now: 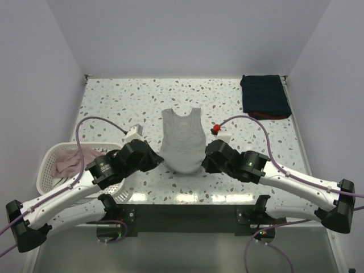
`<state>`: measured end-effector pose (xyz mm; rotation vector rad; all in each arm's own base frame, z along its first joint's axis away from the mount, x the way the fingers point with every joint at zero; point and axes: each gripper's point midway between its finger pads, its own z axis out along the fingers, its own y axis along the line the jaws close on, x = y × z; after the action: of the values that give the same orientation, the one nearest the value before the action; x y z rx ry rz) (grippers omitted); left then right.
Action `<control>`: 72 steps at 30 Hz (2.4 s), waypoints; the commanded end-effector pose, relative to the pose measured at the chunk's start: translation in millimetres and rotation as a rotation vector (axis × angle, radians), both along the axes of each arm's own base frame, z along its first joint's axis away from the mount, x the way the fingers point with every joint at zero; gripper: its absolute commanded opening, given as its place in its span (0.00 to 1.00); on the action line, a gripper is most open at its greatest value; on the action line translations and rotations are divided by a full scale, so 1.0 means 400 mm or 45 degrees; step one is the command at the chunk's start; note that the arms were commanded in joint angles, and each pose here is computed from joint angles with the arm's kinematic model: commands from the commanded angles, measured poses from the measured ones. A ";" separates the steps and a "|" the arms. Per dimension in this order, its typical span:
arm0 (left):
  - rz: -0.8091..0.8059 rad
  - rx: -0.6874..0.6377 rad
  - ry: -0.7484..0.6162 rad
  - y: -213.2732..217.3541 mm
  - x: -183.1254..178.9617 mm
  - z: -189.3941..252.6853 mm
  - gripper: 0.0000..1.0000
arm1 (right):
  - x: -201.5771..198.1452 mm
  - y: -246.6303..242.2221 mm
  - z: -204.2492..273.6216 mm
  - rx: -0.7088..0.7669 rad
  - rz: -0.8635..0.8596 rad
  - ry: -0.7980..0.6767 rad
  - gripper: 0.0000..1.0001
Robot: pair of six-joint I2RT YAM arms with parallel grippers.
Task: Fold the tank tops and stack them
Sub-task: Fold the tank top
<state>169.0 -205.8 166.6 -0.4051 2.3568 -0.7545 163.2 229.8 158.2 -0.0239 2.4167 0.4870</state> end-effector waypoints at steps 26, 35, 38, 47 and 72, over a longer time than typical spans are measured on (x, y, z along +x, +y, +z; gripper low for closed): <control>0.189 -0.014 -0.469 0.021 0.866 0.072 0.41 | 0.837 -0.070 0.010 -0.074 -0.255 -0.151 0.49; 0.190 0.045 -0.527 0.073 0.976 0.134 0.67 | 0.841 -0.099 0.026 -0.118 -0.307 -0.126 0.61; 0.268 0.142 -0.394 0.108 0.903 0.128 0.58 | 0.749 -0.063 0.008 -0.090 -0.269 -0.098 0.55; 0.178 0.245 -0.174 0.036 0.601 -0.087 0.11 | 0.507 0.094 -0.108 -0.069 -0.131 0.006 0.45; -0.146 0.116 0.087 -0.285 0.289 -0.349 0.00 | 0.732 -0.046 -0.261 -0.230 -0.284 0.143 0.49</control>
<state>299.2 -278.2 21.7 -0.2588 2.4789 -0.5443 417.9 213.8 28.8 0.2545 2.6036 0.2275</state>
